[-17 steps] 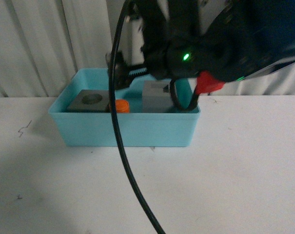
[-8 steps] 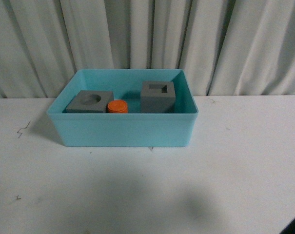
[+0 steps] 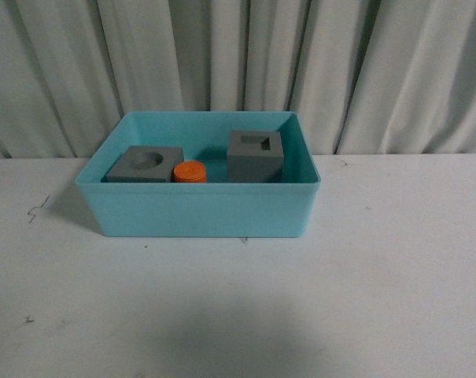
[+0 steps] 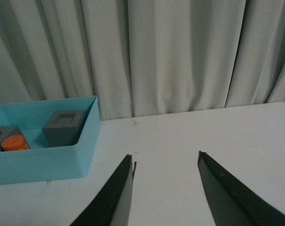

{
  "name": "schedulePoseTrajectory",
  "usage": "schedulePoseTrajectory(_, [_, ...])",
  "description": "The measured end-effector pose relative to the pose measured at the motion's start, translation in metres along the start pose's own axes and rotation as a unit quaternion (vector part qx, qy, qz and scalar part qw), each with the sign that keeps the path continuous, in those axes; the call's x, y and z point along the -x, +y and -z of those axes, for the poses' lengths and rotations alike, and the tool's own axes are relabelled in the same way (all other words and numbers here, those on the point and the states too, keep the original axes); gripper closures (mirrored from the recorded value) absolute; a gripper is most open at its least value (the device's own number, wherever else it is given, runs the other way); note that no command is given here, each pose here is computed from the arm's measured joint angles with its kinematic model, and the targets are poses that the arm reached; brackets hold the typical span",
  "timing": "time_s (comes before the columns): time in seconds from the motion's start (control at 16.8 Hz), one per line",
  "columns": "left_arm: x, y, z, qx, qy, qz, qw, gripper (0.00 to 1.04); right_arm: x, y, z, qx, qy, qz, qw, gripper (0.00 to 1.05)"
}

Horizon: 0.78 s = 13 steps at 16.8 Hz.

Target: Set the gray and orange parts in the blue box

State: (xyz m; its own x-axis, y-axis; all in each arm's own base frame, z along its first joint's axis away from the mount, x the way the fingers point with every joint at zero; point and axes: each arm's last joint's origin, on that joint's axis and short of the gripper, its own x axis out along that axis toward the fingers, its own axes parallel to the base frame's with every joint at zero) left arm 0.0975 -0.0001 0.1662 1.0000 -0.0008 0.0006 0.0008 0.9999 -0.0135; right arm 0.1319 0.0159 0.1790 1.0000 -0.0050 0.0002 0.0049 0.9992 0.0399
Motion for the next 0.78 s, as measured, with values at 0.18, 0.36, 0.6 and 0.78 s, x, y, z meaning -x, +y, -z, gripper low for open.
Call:
schedulePoseTrajectory(0.18, [0.000, 0.000, 0.000, 0.000, 0.000, 0.000, 1.000, 0.07, 0.006, -0.007, 0.005, 0.012, -0.005, -0.005, 1.000, 0.96])
schedulePoseTrajectory(0.36, [0.000, 0.000, 0.000, 0.000, 0.000, 0.000, 1.000, 0.07, 0.011, -0.017, 0.008, 0.017, -0.005, 0.002, 1.000, 1.03])
schedulePoseTrajectory(0.6, [0.000, 0.000, 0.000, 0.000, 0.000, 0.000, 1.000, 0.07, 0.017, -0.016, 0.008, 0.017, -0.006, -0.002, 1.000, 1.03])
schedulePoseTrajectory(0.78, [0.000, 0.000, 0.000, 0.000, 0.000, 0.000, 1.000, 0.07, 0.021, -0.016, 0.008, 0.017, -0.007, -0.002, 1.000, 1.03])
